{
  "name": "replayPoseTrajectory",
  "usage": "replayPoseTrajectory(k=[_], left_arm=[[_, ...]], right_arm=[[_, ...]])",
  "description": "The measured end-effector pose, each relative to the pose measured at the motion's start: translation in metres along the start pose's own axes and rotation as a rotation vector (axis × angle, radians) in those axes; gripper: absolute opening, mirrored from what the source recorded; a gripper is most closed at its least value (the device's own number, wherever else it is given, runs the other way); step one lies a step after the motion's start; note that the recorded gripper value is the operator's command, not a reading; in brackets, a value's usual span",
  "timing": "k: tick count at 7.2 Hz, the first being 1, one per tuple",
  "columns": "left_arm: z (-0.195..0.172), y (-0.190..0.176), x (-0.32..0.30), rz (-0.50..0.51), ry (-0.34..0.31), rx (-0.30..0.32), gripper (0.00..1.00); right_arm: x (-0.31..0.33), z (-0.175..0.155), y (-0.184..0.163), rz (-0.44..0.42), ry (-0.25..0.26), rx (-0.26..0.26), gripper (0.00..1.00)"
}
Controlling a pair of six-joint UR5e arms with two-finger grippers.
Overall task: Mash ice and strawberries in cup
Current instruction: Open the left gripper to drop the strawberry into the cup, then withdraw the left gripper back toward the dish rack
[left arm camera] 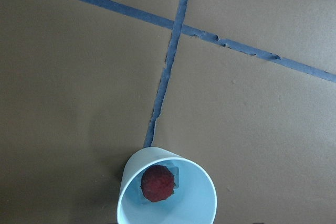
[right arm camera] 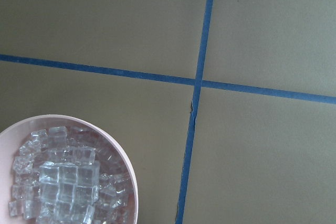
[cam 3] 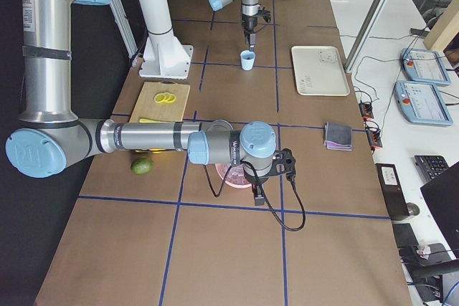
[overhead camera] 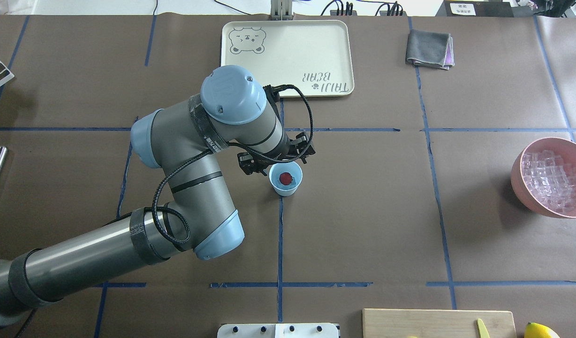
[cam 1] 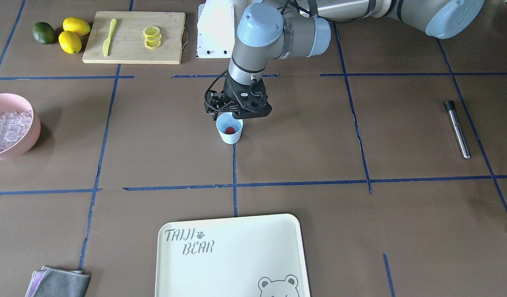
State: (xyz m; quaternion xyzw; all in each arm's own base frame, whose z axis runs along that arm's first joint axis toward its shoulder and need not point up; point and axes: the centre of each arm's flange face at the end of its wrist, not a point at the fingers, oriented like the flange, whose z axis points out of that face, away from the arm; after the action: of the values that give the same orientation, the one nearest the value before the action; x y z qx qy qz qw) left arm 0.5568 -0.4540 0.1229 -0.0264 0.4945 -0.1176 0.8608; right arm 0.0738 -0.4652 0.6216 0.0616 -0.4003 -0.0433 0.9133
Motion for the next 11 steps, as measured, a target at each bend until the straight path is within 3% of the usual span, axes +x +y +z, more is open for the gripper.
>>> replayPoseTrajectory(k=[3,5,8,11], left_arm=[[-0.014,-0.052,-0.038,0.006,-0.032,0.023,1.00],[-0.036,-0.103,-0.107,0.069,-0.061,0.001,1.00],[-0.115,-0.175,-0.267,0.187,-0.073,-0.005,1.00],[-0.159,-0.185,-0.442,0.335,-0.162,-0.003,1.00]], right_arm=[[0.002,0.002,0.001,0.003,0.002,-0.004,1.00],[0.005,0.005,0.003,0.010,0.001,-0.011,1.00],[0.007,0.007,0.004,0.022,-0.004,-0.016,1.00],[0.005,0.006,0.002,0.019,-0.007,-0.013,1.00]])
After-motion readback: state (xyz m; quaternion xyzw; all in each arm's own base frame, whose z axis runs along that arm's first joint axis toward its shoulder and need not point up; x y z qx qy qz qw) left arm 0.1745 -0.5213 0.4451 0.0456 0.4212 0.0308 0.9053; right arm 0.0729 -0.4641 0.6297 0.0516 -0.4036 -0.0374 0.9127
